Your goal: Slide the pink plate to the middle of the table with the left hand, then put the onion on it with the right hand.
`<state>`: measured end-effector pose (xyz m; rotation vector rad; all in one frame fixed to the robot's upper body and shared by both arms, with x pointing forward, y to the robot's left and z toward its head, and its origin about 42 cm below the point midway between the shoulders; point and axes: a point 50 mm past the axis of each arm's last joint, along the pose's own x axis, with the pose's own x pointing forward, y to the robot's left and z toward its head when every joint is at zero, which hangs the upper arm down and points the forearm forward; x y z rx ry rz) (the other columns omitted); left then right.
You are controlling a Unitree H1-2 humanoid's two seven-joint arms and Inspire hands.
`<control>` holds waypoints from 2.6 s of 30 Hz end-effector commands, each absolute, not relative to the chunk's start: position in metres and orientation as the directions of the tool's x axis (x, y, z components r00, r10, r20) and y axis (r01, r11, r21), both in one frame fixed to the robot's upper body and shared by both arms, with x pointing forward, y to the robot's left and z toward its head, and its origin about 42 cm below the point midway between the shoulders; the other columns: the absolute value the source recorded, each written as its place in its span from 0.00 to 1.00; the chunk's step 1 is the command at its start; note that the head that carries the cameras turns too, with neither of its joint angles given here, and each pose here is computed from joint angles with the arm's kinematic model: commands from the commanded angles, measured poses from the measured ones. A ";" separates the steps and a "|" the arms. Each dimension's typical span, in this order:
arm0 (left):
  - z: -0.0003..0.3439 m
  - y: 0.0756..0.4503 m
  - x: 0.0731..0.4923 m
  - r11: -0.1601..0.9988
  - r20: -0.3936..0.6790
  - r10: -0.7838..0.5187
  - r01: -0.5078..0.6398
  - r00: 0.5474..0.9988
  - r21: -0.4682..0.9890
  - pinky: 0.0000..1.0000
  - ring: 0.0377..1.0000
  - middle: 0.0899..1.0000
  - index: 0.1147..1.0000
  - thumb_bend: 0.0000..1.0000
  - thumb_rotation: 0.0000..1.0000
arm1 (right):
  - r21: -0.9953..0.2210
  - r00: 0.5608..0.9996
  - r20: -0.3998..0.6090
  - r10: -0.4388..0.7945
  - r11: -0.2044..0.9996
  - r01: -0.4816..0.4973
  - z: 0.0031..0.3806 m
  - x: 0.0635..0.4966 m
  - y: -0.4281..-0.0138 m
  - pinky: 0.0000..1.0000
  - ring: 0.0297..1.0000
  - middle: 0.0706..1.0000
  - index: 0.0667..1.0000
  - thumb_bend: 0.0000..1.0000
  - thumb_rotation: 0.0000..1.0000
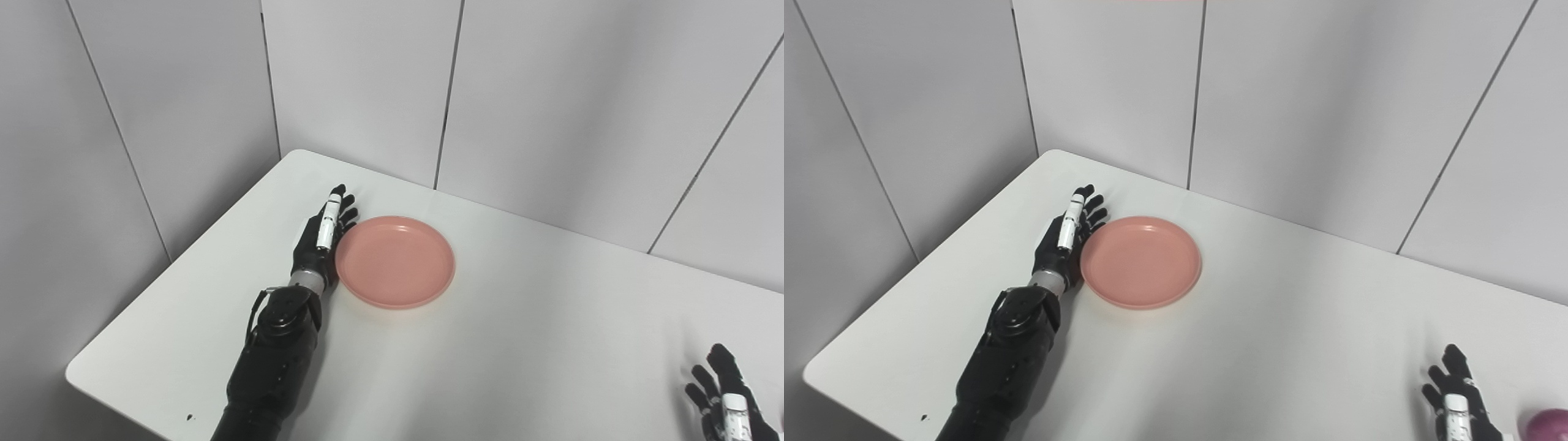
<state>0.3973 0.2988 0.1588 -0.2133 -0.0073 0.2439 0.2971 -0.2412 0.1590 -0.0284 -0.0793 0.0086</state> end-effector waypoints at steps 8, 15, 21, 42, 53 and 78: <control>0.177 0.268 0.410 0.964 0.027 0.168 -0.158 0.985 -0.214 0.94 0.95 0.95 0.92 0.42 1.00 | -0.049 0.991 0.129 0.019 0.999 -0.013 0.170 0.299 -0.238 0.99 0.98 0.99 0.97 0.37 0.97; 0.177 0.256 0.411 0.965 0.032 0.144 -0.133 0.989 -0.228 0.95 0.95 0.96 0.93 0.43 1.00 | -0.032 0.992 0.127 0.026 0.999 -0.022 0.175 0.299 -0.233 1.00 1.00 1.00 0.99 0.19 1.00; 0.178 0.242 0.411 0.966 0.024 0.132 -0.123 0.991 -0.228 0.94 0.95 0.96 0.93 0.43 1.00 | -0.029 0.992 0.121 0.025 0.999 -0.021 0.180 0.297 -0.228 1.00 1.00 1.00 1.00 0.08 1.00; 0.174 0.191 0.404 0.973 -0.001 0.028 -0.028 1.000 -0.229 0.95 0.96 0.96 0.94 0.42 1.00 | -0.052 0.989 0.140 0.039 0.998 -0.032 0.182 0.294 -0.224 1.00 1.00 1.00 1.00 0.00 1.00; 0.176 0.167 0.402 0.973 -0.003 -0.014 0.013 1.000 -0.231 0.96 0.96 0.96 0.94 0.42 1.00 | -0.049 0.992 0.124 0.035 0.998 -0.029 0.174 0.295 -0.225 1.00 0.99 1.00 1.00 0.07 1.00; 0.170 0.139 0.383 0.964 -0.007 -0.141 0.135 0.990 -0.231 0.95 0.95 0.96 0.94 0.47 1.00 | -0.082 0.995 0.098 0.027 0.996 -0.019 0.167 0.296 -0.212 1.00 0.96 0.98 0.99 0.21 1.00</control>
